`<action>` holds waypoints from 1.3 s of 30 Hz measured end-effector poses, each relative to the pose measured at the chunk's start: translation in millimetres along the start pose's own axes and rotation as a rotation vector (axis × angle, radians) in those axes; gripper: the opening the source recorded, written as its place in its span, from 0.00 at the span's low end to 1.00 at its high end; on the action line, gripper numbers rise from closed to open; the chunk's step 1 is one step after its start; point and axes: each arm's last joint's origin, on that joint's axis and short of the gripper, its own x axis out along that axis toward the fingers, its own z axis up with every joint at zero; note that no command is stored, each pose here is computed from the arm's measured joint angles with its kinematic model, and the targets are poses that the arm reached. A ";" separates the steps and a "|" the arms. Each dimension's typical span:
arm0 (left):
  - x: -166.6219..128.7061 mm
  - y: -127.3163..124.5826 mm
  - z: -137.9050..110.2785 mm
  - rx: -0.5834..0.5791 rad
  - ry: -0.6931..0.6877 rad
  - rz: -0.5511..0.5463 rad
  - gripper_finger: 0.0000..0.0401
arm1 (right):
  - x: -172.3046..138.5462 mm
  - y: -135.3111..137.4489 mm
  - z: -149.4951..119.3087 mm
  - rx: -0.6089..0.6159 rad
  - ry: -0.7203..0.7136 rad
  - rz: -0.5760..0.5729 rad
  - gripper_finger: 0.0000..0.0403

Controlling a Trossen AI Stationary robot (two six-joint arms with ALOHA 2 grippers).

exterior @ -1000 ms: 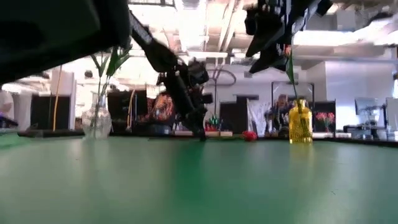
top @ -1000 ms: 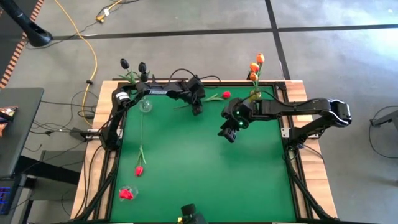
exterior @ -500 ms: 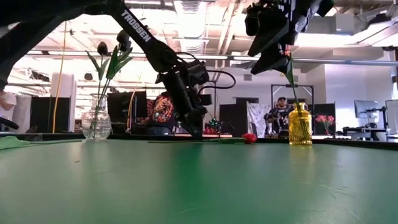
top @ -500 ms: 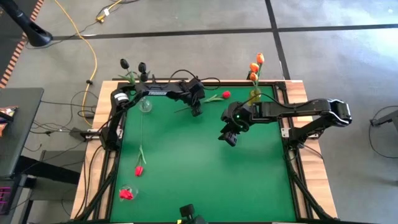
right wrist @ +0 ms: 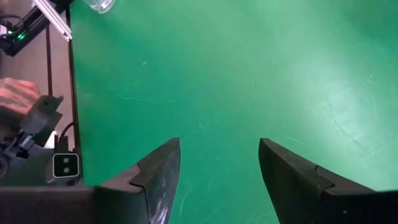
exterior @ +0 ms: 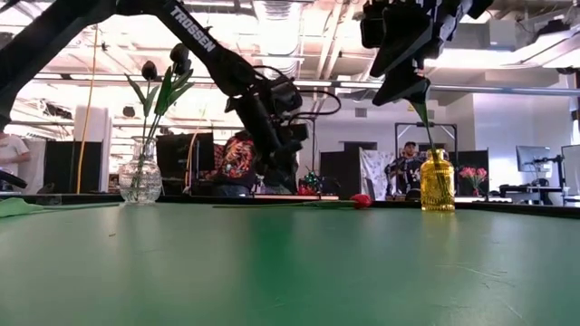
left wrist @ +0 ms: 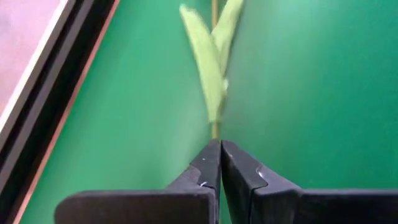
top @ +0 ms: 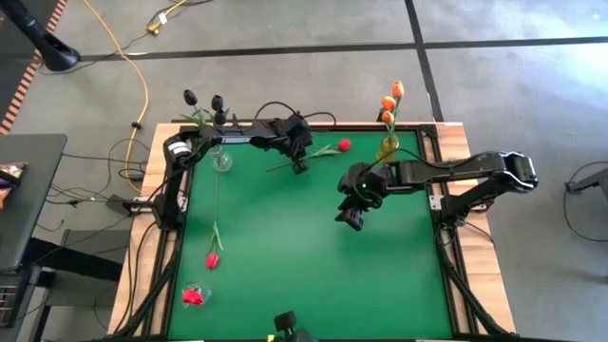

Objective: Sort flowers into vase by color
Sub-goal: Put the top red flower into the bottom left transparent vase

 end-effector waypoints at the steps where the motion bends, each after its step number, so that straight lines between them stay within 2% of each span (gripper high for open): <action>1: -0.2 0.0 0.8 -0.003 -0.007 -0.004 0.00 | 0.2 0.7 -0.4 -0.002 0.001 0.001 0.61; 6: 0.4 -0.4 -1.8 0.004 0.016 -0.005 0.04 | 0.2 0.7 -0.6 0.003 0.002 0.000 0.61; 15: 1.1 12.1 -19.3 -0.019 0.151 -0.034 0.32 | 0.6 2.1 -1.6 0.001 0.006 0.000 0.61; 20: 1.3 11.3 -19.1 0.007 0.149 -0.035 0.38 | 0.5 1.9 -1.5 0.000 0.005 -0.002 0.61; 23: 4.5 9.3 -25.3 0.025 0.162 -0.036 0.36 | 0.5 1.9 -1.5 -0.002 0.005 -0.003 0.61; 27: 6.2 7.8 -33.3 0.026 0.185 -0.025 0.30 | 0.5 1.9 -1.5 -0.002 0.005 -0.003 0.61; 34: 6.8 7.7 -34.3 0.020 0.185 -0.022 0.03 | 0.5 1.9 -1.4 -0.002 0.004 -0.002 0.61; 39: 3.1 8.0 -30.8 -0.002 0.152 -0.019 0.01 | 0.5 1.9 -1.4 -0.001 0.004 -0.003 0.61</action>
